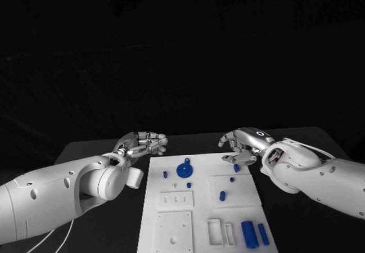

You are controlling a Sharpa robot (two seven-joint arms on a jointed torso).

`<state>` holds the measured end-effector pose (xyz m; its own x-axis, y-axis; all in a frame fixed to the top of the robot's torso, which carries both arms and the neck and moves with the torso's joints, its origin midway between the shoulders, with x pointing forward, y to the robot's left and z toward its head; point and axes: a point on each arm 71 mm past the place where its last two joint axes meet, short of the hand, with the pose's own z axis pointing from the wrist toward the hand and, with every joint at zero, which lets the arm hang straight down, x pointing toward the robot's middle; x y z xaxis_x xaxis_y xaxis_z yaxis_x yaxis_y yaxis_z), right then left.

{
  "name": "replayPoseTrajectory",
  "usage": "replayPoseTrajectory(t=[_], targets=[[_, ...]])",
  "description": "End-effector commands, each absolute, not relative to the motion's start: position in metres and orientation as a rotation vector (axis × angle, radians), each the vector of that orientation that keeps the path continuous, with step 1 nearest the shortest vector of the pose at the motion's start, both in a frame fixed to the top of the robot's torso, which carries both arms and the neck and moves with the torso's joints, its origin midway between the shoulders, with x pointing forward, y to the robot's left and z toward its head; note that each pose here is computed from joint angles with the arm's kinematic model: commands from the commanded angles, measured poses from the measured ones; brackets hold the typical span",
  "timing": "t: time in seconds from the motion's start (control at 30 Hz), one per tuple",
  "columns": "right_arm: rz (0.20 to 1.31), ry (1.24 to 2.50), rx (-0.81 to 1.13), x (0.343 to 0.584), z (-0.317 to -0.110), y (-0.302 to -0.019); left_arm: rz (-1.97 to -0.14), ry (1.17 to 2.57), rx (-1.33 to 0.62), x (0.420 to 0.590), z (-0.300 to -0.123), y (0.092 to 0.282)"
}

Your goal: Assemble the parts on the task board

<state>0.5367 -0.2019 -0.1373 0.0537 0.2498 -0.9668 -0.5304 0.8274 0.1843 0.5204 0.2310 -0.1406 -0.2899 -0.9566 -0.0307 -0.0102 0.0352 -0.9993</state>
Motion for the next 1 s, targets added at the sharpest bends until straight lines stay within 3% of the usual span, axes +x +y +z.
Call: replayPoseTrajectory(t=[0.03, 0.3, 1.0], targets=[[0.720, 1.480, -0.165, 0.539, -0.142, -0.220, -1.395, 1.435, -1.023, 0.521, -0.138, 0.232], [0.663, 1.501, -0.122, 0.544, -0.145, -0.258, -1.388, 1.426, -1.025, 0.522, -0.138, 0.237], [0.627, 1.598, -0.103, 0.551, -0.194, -0.261, -1.392, 1.428, -1.022, 0.522, -0.138, 0.236]])
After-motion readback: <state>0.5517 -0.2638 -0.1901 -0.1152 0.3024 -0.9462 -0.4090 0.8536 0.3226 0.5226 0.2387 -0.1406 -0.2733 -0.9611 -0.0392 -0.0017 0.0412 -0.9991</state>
